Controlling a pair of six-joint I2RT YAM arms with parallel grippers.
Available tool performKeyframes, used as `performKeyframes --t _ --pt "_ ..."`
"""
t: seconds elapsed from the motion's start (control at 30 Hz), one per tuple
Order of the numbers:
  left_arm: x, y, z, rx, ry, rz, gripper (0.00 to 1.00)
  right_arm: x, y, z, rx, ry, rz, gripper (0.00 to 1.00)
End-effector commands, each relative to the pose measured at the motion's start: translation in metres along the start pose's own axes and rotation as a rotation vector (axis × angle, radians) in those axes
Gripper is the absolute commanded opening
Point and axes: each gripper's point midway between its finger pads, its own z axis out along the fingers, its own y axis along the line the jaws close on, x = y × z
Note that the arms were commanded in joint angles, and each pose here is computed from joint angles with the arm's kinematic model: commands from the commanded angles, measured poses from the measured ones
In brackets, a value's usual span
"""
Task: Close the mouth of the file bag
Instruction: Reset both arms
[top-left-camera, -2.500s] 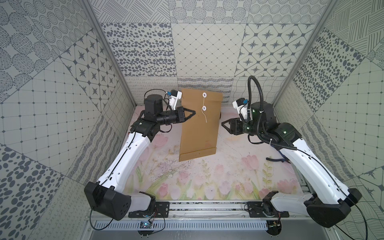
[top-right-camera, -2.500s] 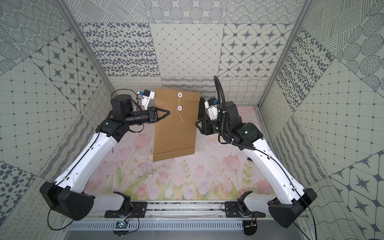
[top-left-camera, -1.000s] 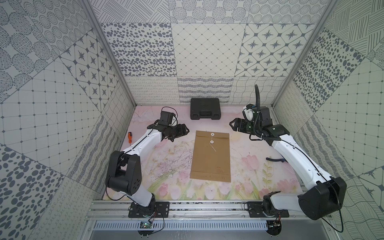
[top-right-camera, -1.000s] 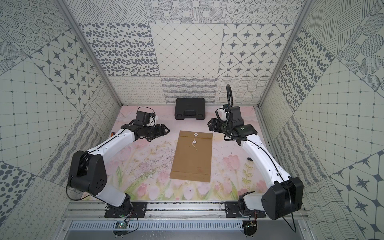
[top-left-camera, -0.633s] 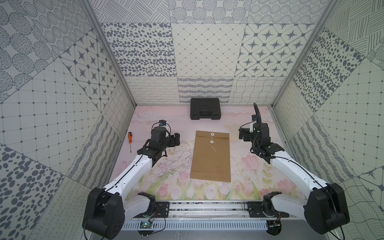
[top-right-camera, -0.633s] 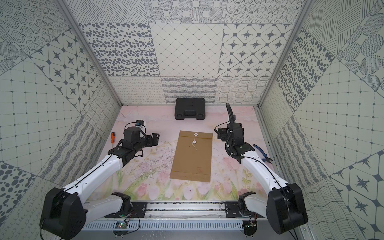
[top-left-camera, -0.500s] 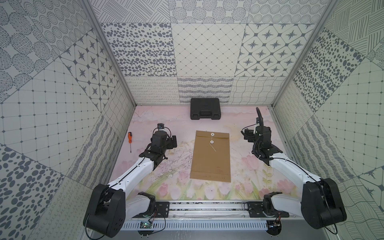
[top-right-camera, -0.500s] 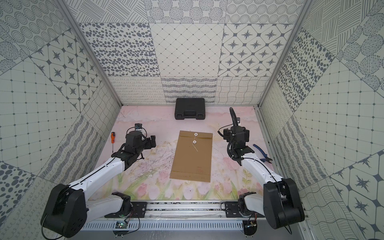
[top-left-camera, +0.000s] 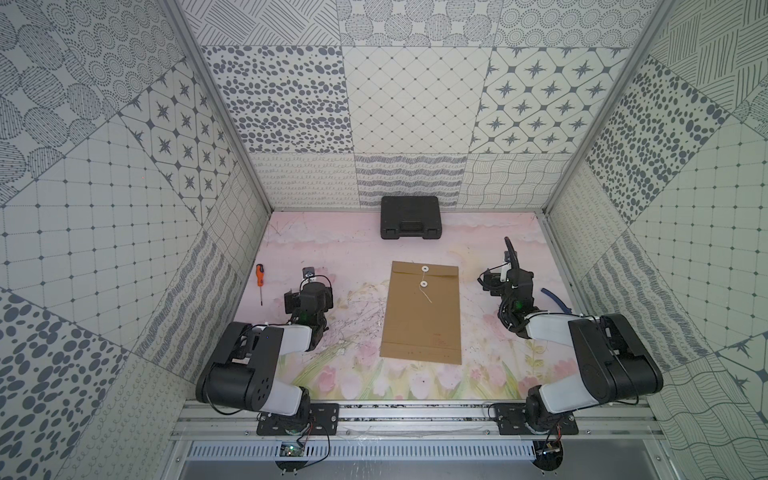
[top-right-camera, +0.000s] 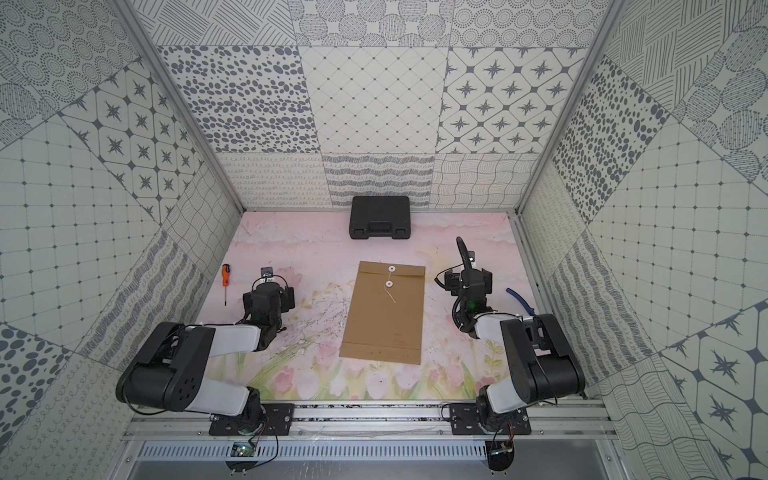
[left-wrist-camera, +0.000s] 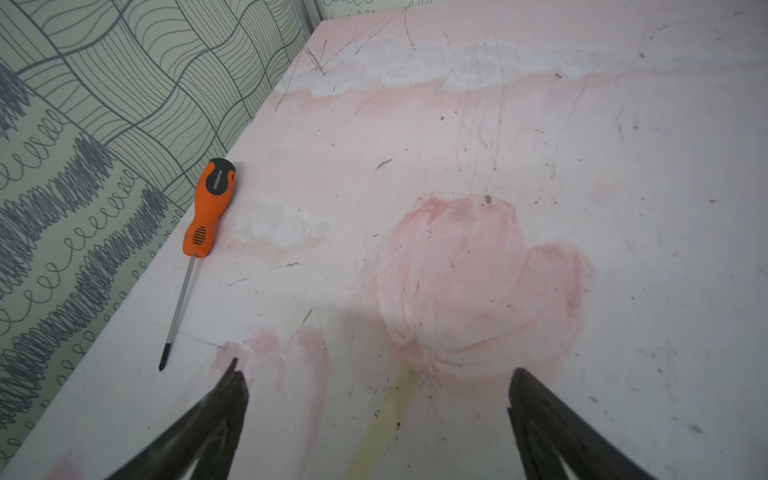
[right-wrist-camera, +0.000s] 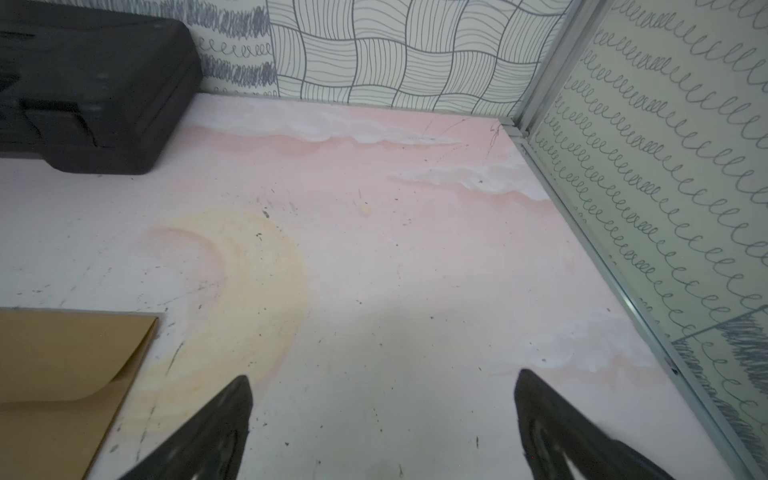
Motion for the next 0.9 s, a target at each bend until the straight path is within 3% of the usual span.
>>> performKeyframes --t 0.0,0.13,0.2,0.3,0.37,0.87 --pt "-0.05 -0.011 0.004 0.099 -0.209 -0.038 0.98 -0.017 0.002 -0.007 -0.05 -0.12 0.035 0.99" --pt "-0.043 -0.014 0.012 0.132 -0.233 -0.041 0.98 -0.008 0.002 -0.006 -0.101 -0.124 0.057 0.99" --pt "-0.039 -0.01 0.019 0.126 -0.144 -0.083 0.98 -0.008 0.0 -0.002 -0.083 -0.161 0.077 0.99" --pt "-0.036 -0.003 0.024 0.137 -0.115 -0.125 0.98 -0.004 -0.003 0.003 -0.079 -0.099 0.083 0.99" --pt "-0.039 -0.002 0.024 0.13 -0.152 -0.111 0.98 -0.004 -0.005 0.004 -0.073 -0.098 0.094 0.99" --pt "-0.037 -0.003 0.024 0.135 -0.135 -0.109 0.98 -0.003 -0.006 0.005 -0.077 -0.087 0.094 0.99"
